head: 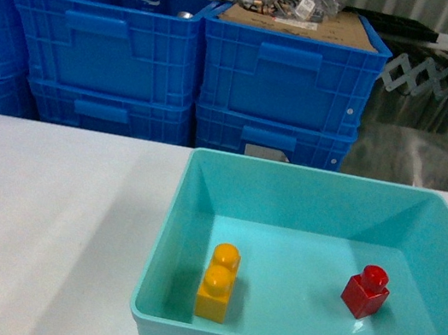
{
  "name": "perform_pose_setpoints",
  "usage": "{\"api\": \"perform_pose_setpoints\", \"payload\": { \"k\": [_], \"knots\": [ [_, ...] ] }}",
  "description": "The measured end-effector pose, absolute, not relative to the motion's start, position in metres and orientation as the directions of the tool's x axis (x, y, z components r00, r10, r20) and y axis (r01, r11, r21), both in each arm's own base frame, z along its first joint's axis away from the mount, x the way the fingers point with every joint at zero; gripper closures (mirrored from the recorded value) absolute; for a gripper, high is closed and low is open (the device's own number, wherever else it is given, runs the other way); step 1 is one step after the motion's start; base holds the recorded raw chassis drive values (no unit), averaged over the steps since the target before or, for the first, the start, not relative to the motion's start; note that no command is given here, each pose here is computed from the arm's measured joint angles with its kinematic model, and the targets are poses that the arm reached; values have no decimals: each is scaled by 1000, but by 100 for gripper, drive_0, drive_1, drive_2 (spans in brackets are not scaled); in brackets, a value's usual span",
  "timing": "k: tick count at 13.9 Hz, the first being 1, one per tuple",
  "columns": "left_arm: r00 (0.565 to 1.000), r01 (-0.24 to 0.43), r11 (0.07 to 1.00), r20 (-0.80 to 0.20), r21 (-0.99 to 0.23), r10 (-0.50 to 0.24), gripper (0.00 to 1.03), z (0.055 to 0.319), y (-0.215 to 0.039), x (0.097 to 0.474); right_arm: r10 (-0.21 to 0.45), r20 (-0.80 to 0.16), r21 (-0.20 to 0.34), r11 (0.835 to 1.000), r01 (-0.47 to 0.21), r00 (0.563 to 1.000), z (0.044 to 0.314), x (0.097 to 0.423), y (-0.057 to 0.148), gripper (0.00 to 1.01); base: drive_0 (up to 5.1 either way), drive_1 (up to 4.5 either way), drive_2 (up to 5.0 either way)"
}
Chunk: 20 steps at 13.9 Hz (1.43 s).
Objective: Pick red block from blue box to shelf
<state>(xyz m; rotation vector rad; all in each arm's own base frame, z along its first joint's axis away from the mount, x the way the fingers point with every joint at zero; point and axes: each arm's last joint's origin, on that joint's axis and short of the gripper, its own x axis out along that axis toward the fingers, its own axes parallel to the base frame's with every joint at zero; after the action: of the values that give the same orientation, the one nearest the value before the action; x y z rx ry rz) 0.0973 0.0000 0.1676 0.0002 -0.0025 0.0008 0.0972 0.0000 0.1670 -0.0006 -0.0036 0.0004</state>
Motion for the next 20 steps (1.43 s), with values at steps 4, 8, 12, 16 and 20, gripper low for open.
{"api": "perform_pose_setpoints", "payload": {
  "k": [4, 8, 12, 16, 20],
  "knots": [
    [1000, 0, 1000, 2, 0, 0, 5, 168, 0, 97, 0, 4, 0, 1000, 0, 1000, 167, 97, 0, 3, 0, 0, 0],
    [1000, -1, 1000, 2, 0, 1, 5, 168, 0, 97, 0, 4, -1, 1000, 0, 1000, 167, 97, 0, 3, 0, 0, 0],
    [1000, -1, 1000, 2, 0, 1, 5, 168, 0, 97, 0, 4, -1, 1000, 0, 1000, 167, 97, 0, 3, 0, 0, 0],
    [1000, -1, 1000, 2, 1, 1, 5, 168, 0, 97, 0, 4, -1, 1000, 0, 1000, 167, 97, 0, 3, 0, 0, 0],
    [1000, -1, 1000, 2, 0, 1, 5, 168, 0, 97, 0, 4, -1, 1000, 0, 1000, 167, 97, 0, 3, 0, 0, 0]
  ]
}}
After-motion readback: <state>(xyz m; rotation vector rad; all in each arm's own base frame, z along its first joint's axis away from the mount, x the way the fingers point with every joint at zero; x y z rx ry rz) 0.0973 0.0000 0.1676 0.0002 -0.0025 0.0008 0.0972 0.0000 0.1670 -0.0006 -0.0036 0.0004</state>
